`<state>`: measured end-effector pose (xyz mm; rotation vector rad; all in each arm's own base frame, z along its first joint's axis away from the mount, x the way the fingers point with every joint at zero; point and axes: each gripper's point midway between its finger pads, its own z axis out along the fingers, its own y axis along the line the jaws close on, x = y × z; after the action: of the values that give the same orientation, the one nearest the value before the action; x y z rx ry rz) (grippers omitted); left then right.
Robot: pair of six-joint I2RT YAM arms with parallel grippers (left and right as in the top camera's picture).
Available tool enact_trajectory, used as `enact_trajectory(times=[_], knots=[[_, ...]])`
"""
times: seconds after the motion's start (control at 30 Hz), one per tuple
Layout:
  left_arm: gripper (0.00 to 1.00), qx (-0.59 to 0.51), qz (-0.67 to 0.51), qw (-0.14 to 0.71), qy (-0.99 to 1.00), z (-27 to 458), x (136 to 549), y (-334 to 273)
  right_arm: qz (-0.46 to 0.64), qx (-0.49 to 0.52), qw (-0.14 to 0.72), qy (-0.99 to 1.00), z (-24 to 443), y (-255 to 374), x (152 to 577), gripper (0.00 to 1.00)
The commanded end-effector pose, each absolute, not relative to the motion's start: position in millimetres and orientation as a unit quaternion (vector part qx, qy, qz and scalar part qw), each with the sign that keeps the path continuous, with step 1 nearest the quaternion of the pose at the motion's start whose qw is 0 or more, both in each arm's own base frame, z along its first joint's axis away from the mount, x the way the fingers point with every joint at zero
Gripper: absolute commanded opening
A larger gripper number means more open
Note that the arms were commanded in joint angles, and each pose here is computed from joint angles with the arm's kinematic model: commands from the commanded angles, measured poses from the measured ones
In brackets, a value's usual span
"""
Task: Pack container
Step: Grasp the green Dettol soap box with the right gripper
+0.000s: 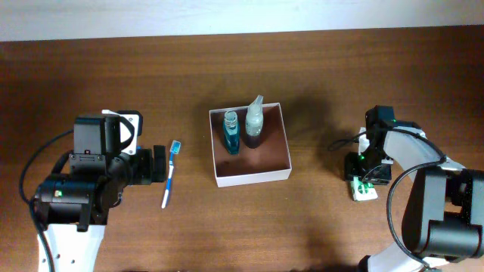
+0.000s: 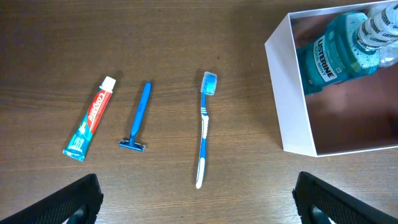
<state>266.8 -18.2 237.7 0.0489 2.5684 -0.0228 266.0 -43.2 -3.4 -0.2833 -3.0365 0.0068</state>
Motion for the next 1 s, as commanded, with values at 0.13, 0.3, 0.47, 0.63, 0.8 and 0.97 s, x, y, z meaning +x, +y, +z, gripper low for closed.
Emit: enact_trajectory(times=[0.13,0.3,0.47,0.63,0.8,0.97], knots=[[0.99,0.012,-0.005,0.289,0.957,242.3,267.9,-16.4,0.0,-0.095,0.055,-0.994,-9.0,-42.6,260.2,0.49],[0.99,0.012,-0.005,0.289,0.957,242.3,267.9,-16.3,0.0,-0.095,0.055,-0.994,-9.0,-42.6,260.2,0.36],[0.99,0.012,-0.005,0.289,0.957,242.4,268.0,-16.3,-0.007,-0.096,0.054,-0.994,-8.9,-40.1,261.2,0.35],[0.99,0.012,-0.005,0.289,0.957,242.4,268.0,-16.3,-0.011,-0.096,0.051,-0.994,-9.0,-39.0,262.8,0.31],[0.99,0.012,-0.005,0.289,0.957,242.4,268.0,-16.3,-0.011,-0.096,0.048,-0.994,-8.8,-39.2,264.2,0.23],[0.99,0.012,-0.005,0.289,0.957,242.4,268.1,-16.3,-0.011,-0.096,0.043,-0.994,-4.8,-40.0,269.3,0.19]])
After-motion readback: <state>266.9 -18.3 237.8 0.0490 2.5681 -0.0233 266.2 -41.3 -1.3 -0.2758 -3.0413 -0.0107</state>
